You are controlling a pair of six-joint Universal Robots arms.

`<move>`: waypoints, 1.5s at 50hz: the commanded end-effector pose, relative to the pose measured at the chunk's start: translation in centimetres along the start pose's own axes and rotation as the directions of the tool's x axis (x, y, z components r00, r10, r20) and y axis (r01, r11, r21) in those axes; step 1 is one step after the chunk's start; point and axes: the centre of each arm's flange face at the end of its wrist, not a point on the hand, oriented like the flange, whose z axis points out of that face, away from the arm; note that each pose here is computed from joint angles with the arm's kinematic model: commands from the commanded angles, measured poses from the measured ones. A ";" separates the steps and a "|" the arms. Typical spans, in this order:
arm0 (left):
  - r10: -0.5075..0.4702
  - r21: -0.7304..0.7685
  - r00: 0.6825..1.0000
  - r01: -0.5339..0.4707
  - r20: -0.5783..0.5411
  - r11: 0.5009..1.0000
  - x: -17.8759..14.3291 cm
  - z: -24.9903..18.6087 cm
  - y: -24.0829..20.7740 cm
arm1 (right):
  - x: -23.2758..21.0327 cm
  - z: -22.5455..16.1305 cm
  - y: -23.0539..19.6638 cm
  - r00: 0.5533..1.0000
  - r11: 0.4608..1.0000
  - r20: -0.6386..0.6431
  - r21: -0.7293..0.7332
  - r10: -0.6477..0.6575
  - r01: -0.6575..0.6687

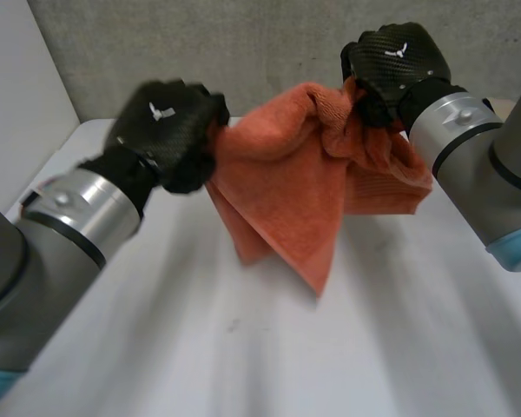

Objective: Fold the laundry.

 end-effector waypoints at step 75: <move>-0.256 -0.243 0.941 0.308 0.222 0.920 -2.4 3.4 14.0 | -1.6 -1.3 5.8 0.998 0.996 0.012 -0.066 -0.066 0.066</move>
